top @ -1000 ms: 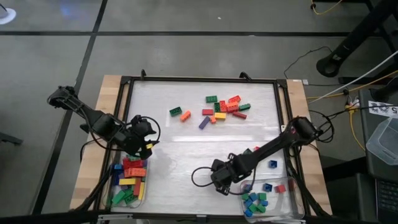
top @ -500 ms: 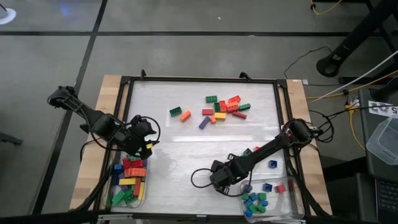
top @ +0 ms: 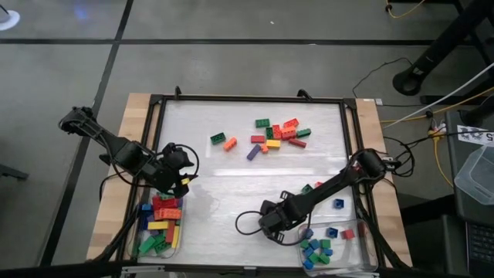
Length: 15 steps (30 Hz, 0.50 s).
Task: Sort blocks by size
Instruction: Put the small green game piece into the right transparent bin
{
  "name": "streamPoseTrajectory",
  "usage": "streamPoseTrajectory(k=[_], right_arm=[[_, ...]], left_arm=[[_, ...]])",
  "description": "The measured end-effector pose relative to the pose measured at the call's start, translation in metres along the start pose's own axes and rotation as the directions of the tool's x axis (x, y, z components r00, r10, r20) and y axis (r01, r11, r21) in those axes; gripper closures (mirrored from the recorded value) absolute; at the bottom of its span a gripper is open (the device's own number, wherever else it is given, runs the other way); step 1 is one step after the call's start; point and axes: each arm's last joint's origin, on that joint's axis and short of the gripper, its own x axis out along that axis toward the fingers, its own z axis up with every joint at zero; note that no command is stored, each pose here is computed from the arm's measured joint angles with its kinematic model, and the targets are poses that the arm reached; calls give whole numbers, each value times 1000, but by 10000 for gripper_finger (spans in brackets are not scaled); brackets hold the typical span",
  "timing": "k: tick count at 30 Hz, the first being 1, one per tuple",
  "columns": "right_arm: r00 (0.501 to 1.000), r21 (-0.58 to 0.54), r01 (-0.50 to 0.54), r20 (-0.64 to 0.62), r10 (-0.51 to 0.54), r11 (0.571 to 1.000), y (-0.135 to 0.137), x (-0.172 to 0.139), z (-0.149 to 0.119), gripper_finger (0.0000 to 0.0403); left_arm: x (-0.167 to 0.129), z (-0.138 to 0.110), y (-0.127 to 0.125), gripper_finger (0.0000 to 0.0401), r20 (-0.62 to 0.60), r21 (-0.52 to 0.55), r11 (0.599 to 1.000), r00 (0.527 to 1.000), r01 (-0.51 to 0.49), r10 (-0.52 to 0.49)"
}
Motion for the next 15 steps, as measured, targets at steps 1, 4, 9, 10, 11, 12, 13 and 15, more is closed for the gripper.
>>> streamPoseTrajectory(k=[1, 4, 9, 10, 11, 12, 13, 15], right_arm=[[1000, -11, -6, 4, 6, 1000, 2, -2, 1, 300], [1000, -56, -17, 14, 17, 998, 7, -14, 7, 302], [1000, -111, -8, -5, 7, 994, 14, -43, 14, 295], [1000, -123, -10, -5, 10, 992, 16, -50, 16, 296], [1000, -136, -13, -12, 12, 991, 17, -58, 17, 298], [1000, -144, -19, -24, 16, 989, 18, -66, 18, 299], [999, -155, -30, -31, 25, 987, 20, -73, 19, 300], [997, -174, -69, -49, 61, 982, 25, -90, 19, 300]], left_arm=[[0, 0, 0, 203, 1, -1, 1000, 1000, 1, -1], [0, 1, -1, 203, 8, -8, 1000, 1000, 7, -7], [5, 5, -10, 203, 45, 0, 999, 998, 36, -36], [7, 6, -13, 203, 52, 15, 999, 998, 40, -41], [11, 7, -16, 203, 59, 28, 999, 997, 41, -43], [15, 8, -19, 203, 63, 45, 998, 997, 38, -41], [19, 9, -23, 203, 66, 66, 997, 997, 35, -39], [30, 12, -29, 203, 74, 100, 995, 997, 23, -30]])
